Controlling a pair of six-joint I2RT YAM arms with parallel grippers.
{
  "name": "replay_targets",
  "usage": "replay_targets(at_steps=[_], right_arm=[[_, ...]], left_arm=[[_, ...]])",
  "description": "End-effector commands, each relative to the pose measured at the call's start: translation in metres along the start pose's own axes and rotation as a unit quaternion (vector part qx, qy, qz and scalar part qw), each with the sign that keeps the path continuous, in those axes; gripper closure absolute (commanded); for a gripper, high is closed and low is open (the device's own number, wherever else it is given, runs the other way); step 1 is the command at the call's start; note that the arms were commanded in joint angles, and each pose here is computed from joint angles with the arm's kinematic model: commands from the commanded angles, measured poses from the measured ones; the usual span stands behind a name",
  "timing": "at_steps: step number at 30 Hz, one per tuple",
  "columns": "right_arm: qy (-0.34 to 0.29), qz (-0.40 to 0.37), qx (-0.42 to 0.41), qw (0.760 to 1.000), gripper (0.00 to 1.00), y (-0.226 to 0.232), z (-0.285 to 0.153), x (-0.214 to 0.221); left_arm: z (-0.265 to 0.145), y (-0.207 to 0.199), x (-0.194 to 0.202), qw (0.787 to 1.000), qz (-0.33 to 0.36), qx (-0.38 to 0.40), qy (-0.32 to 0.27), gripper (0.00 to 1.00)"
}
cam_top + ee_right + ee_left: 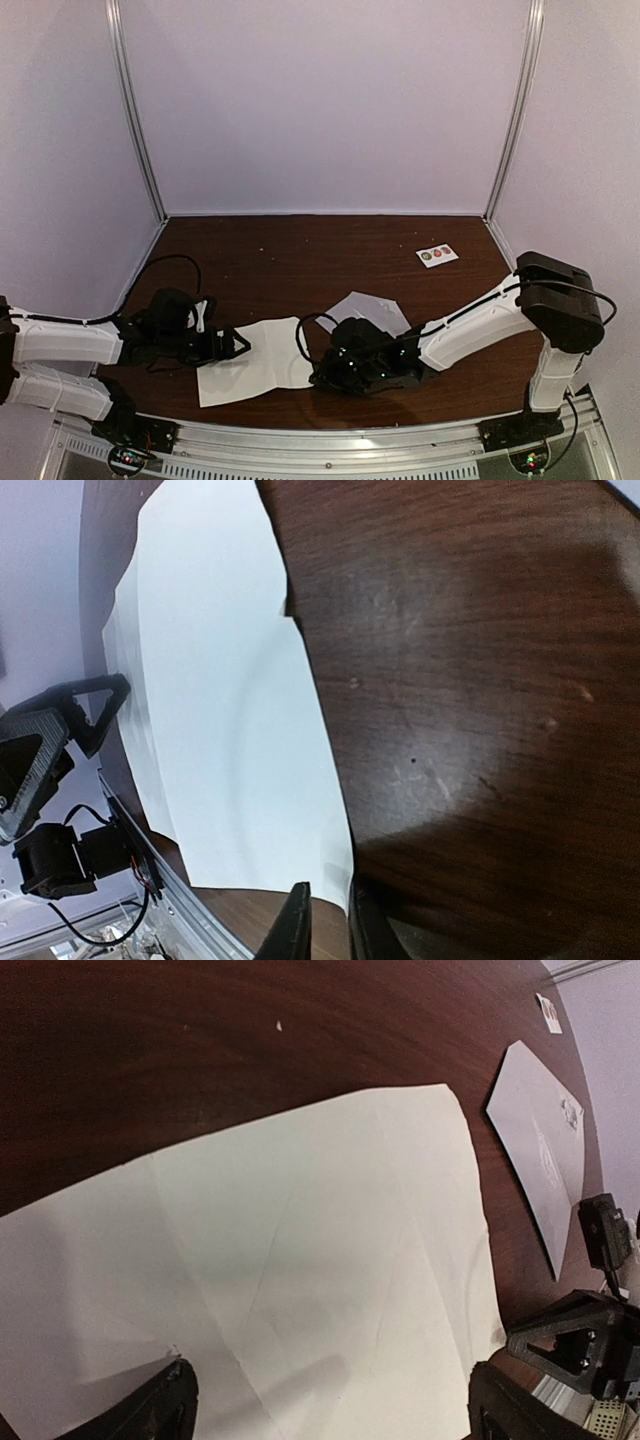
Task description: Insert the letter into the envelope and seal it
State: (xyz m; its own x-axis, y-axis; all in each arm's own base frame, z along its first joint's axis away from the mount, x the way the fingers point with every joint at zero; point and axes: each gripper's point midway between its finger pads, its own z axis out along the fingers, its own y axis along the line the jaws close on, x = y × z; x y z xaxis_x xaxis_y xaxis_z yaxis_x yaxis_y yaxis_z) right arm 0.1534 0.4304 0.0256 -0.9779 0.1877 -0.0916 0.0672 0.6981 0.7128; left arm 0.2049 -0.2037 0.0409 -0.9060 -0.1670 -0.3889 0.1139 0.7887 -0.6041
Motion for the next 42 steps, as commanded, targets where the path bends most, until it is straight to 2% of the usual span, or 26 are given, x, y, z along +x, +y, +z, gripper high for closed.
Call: replay_targets(at_steps=[1,4,11,17,26,36,38,42], right_arm=[[0.004,0.001,0.056,0.998,0.91,-0.031,0.009,0.005],[0.002,0.002,0.052,0.999,1.00,-0.029,0.008,0.004],[-0.033,-0.014,0.015,0.999,1.00,-0.001,-0.012,-0.010],[-0.046,-0.026,-0.065,0.997,1.00,0.037,-0.032,-0.020],[-0.068,-0.018,-0.187,0.980,1.00,0.095,-0.068,-0.042],[-0.120,-0.027,-0.234,0.964,1.00,0.133,-0.114,-0.080],[-0.134,-0.029,-0.236,0.962,1.00,0.137,-0.122,-0.088],[-0.158,-0.034,-0.229,0.960,1.00,0.142,-0.134,-0.098]], left_arm=[[0.000,0.001,0.003,1.000,0.001,0.005,0.003,0.04],[0.000,0.002,0.003,1.000,0.001,0.004,0.003,0.04],[-0.005,-0.003,-0.005,1.000,0.011,0.005,-0.012,0.04],[-0.028,-0.035,-0.042,0.993,0.087,0.024,-0.072,0.04],[-0.072,-0.104,-0.085,0.955,0.235,0.091,-0.155,0.05],[-0.109,-0.170,-0.079,0.899,0.343,0.154,-0.225,0.06],[-0.106,-0.181,-0.070,0.894,0.357,0.157,-0.223,0.08],[-0.090,-0.187,-0.064,0.898,0.363,0.125,-0.214,0.09]])
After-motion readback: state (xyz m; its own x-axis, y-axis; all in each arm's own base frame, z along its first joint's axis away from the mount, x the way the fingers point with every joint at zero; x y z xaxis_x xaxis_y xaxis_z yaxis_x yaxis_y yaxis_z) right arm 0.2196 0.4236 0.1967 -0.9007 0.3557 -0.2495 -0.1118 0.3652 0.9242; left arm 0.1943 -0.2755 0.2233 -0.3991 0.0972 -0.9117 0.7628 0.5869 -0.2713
